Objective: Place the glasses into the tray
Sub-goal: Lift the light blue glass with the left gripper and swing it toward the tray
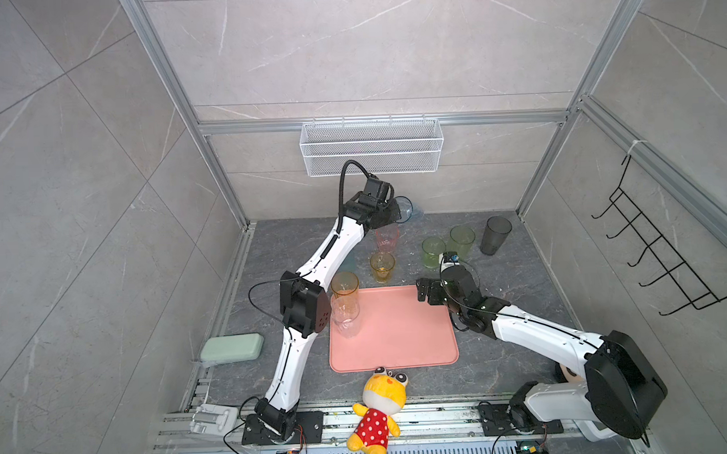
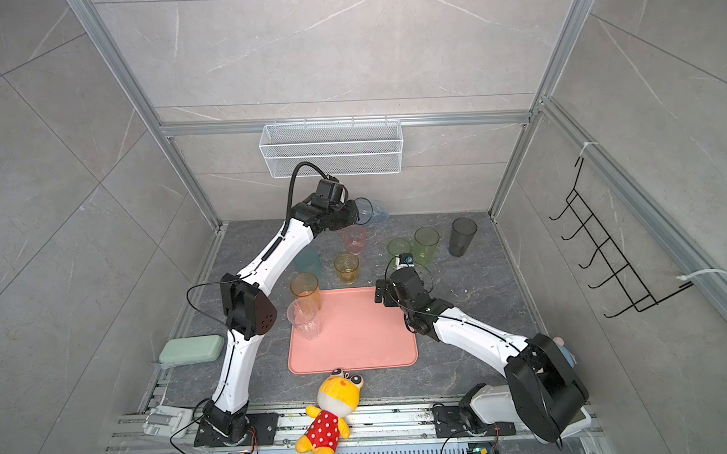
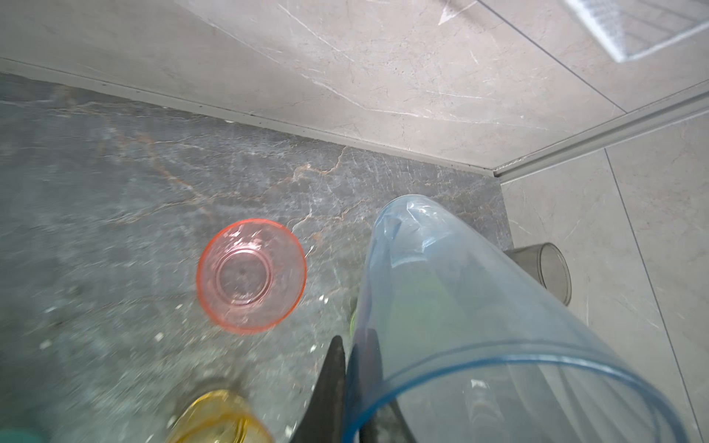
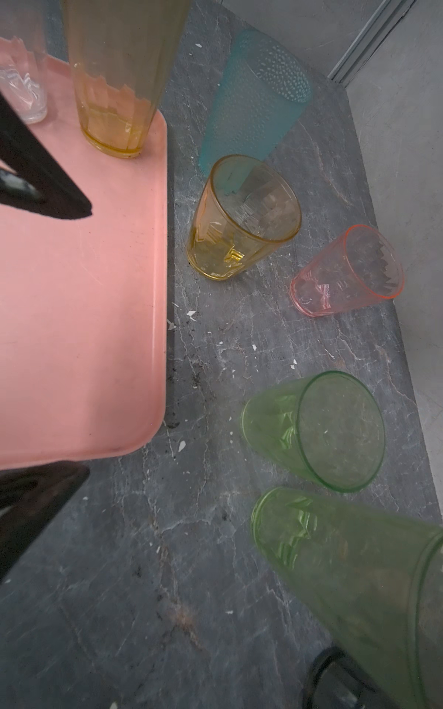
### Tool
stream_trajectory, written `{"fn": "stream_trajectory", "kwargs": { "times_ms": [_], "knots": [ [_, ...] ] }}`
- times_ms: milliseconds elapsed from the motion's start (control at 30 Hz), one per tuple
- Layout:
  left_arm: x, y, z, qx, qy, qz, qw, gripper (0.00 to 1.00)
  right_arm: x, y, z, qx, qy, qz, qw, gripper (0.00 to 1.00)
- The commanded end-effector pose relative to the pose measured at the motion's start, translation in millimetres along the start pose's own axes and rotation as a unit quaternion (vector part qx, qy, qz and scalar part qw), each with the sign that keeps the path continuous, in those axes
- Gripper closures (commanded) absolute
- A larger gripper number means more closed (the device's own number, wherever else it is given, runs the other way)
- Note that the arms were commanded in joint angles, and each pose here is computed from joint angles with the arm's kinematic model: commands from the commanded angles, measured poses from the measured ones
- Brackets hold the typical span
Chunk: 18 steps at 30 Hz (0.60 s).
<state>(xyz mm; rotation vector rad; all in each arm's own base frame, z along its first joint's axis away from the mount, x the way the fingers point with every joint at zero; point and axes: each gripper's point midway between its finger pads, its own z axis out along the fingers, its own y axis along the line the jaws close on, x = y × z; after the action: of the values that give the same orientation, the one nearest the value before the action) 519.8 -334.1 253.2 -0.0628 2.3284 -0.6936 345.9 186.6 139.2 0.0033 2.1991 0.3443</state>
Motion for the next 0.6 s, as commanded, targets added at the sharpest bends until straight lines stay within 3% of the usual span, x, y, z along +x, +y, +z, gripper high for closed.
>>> {"fn": "stream_trajectory", "kwargs": {
  "times_ms": [0,567],
  "knots": [
    [-25.5,-8.7,-66.7,0.003,-0.031,0.023,0.999,1.0,-7.0,2.4,-2.0,0.002,-0.005,0.002,1.0,0.01],
    [12.2,58.7,-225.8,-0.1,-0.022,0.015,0.995,1.0,-6.1,2.9,-2.3,0.002,-0.002,-0.002,1.0,0.01]
  ]
}}
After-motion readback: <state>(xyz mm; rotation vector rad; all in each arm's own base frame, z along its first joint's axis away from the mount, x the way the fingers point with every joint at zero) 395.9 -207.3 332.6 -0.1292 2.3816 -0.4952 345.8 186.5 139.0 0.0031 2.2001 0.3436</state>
